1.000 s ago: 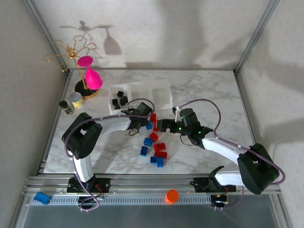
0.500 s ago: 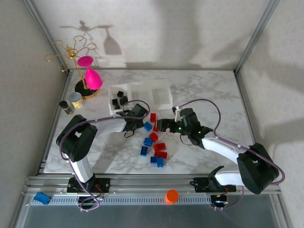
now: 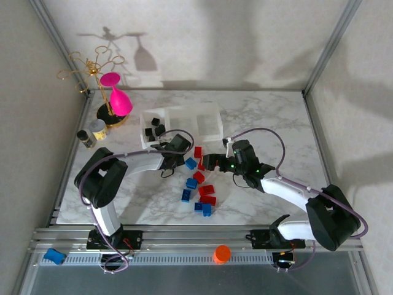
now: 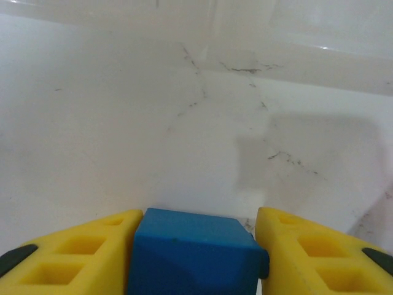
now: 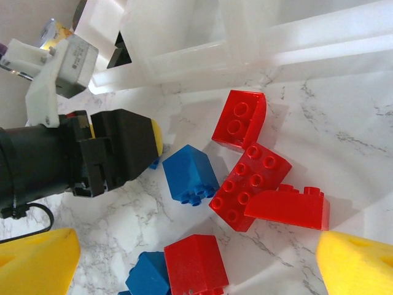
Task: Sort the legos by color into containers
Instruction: Pick up the lego from the center of the table, then place the lego in the container.
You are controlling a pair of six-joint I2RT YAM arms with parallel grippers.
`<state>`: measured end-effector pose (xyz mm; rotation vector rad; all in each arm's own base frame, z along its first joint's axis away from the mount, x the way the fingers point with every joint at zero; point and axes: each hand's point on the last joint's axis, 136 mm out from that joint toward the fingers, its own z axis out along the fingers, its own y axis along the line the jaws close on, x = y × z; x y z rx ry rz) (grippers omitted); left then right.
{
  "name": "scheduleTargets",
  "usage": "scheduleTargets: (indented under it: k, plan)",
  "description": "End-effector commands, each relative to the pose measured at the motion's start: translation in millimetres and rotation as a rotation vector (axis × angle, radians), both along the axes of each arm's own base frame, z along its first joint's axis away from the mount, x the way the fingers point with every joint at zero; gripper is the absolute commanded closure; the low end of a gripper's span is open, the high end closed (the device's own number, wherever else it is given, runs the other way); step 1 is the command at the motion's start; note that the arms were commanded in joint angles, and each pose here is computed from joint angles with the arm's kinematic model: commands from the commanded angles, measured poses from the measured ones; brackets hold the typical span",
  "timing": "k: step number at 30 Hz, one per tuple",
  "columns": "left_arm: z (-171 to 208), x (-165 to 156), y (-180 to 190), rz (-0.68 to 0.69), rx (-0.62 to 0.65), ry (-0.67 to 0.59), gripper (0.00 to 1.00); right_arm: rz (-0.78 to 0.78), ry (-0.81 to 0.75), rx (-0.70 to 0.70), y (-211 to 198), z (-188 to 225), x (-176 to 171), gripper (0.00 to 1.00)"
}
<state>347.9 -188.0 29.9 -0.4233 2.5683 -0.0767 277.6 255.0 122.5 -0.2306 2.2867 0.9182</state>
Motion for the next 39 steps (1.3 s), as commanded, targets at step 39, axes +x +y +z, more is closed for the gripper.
scheduleTargets:
  k: [39]
  plan:
    - [100, 160, -14, 0.095, 0.046, -0.224, 0.41, -0.085, -0.053, 0.003, -8, 16, 42, 0.01]
